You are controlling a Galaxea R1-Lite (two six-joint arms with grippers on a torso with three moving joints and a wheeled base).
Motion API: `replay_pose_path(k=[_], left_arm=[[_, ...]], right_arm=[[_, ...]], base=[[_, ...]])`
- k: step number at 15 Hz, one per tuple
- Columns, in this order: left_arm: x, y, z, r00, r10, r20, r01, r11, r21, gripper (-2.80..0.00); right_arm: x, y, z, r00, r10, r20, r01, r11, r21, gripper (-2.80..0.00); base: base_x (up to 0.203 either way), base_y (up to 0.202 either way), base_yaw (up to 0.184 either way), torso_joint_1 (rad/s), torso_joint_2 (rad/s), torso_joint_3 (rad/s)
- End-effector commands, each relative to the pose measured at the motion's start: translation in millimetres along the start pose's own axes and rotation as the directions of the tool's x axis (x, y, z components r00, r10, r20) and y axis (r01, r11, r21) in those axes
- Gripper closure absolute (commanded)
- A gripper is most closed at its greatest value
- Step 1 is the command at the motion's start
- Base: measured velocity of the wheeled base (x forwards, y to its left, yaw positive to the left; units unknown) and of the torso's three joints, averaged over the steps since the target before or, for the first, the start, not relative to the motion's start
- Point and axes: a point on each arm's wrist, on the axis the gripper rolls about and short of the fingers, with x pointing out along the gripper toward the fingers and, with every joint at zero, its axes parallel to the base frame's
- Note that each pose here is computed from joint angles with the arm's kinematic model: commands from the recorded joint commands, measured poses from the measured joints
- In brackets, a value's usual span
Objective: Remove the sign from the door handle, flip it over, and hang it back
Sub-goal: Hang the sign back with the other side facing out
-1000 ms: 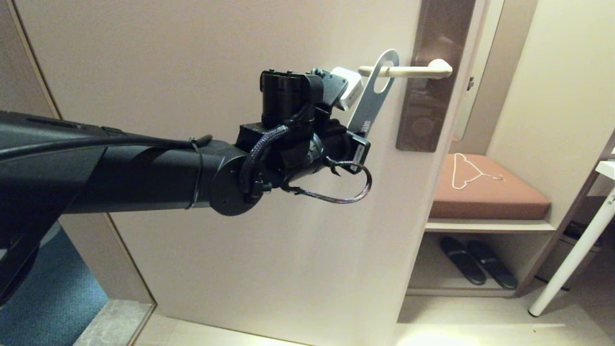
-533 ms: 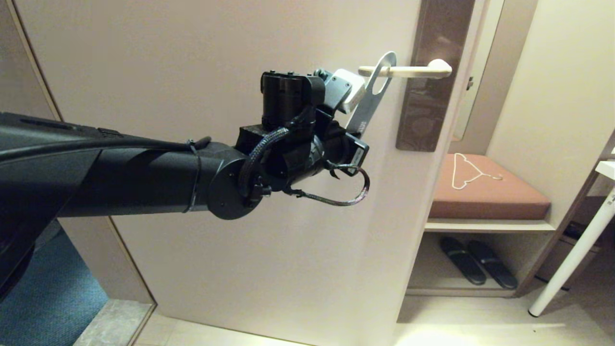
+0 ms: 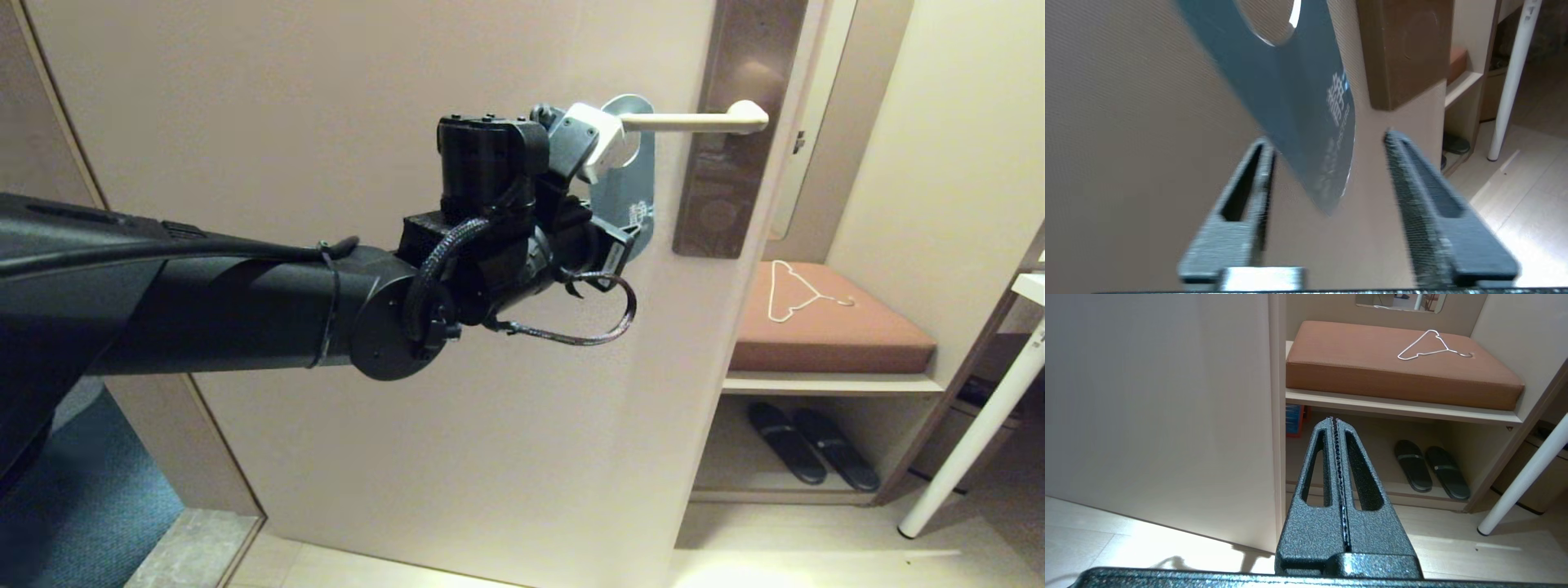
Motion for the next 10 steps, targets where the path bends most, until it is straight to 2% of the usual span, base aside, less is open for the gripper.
replay_pose_path(k=[1,6,10], left_arm=[[-3,-4.2,-2,1.000,-0.010,-0.003,0.010,1.000,0.002,-2.80],[-15,-5.1,1,1.000,-0.014,0.005,0.014,1.000,-0.013,-2.80],[-26,6.2,7,1.000,0.012,0.014,-0.011,0.997,-0.073,-2.80]], right_arm=[[0,0,0,1.000,0.001,-0.001,-0.001,1.000,-0.001,0.00],[0,0,0,1.000,0.001,-0.001,-0.001,1.000,-0.001,0.00],[0,0,0,1.000,0.001,-0.001,-0.001,1.000,-0.001,0.00]], base=[[0.000,0.000,0.000,0.000,0.00,0.000],[0.000,0.000,0.000,0.000,0.00,0.000],[0.000,0.000,0.000,0.000,0.00,0.000]])
